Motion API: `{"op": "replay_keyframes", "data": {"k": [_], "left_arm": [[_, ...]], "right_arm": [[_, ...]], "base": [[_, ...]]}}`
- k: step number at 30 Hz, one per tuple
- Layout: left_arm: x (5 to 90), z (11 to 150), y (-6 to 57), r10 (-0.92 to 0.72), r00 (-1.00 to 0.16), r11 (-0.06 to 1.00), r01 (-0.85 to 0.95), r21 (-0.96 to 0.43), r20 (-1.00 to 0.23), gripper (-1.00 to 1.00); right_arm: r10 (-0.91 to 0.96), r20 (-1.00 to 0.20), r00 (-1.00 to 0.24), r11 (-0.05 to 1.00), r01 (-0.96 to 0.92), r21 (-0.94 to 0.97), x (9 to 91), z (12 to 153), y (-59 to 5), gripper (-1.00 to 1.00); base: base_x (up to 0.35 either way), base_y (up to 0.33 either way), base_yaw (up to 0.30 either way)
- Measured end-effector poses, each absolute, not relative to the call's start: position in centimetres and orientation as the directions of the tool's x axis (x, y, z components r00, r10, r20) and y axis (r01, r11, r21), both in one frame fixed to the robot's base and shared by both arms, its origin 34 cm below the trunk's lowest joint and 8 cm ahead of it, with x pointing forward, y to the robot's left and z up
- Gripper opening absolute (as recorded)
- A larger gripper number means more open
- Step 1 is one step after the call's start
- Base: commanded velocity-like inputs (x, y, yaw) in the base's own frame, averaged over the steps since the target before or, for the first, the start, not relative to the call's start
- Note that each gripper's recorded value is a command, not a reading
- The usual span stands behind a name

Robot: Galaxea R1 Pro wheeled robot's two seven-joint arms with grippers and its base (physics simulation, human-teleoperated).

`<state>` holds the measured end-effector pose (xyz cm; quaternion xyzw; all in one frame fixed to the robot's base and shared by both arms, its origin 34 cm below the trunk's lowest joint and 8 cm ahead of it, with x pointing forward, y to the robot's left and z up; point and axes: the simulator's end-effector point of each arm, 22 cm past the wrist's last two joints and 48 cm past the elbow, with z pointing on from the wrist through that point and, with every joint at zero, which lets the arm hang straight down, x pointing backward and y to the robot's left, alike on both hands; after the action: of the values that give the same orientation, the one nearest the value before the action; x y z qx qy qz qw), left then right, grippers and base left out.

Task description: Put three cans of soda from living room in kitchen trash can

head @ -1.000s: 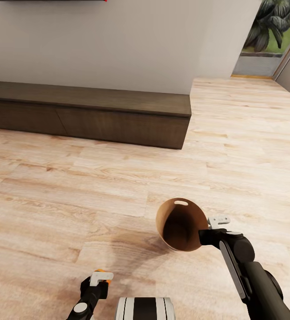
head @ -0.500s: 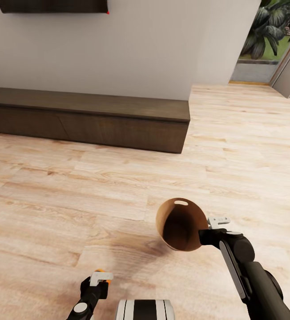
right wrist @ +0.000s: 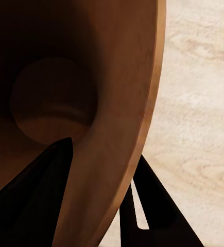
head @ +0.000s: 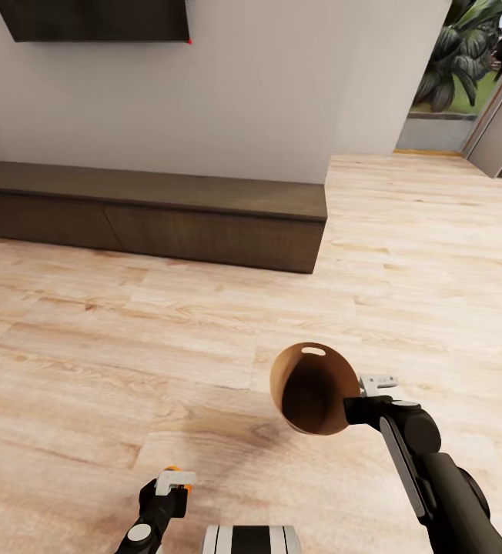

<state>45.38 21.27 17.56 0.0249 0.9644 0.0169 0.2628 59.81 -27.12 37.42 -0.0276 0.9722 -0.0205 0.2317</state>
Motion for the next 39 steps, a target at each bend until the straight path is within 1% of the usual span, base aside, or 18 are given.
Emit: {"op": "replay_keyframes", "data": {"k": [39], "left_arm": [[49.0, 27.8, 21.3, 0.057, -0.837, 0.998, 0.037, 0.048, -0.544, -1.00]], "right_arm": [[-0.062, -0.487, -0.871, 0.998, -0.042, -0.053, 62.5, 48.2, -27.1, -1.00]], "base": [[0.000, 0.000, 0.000]]}}
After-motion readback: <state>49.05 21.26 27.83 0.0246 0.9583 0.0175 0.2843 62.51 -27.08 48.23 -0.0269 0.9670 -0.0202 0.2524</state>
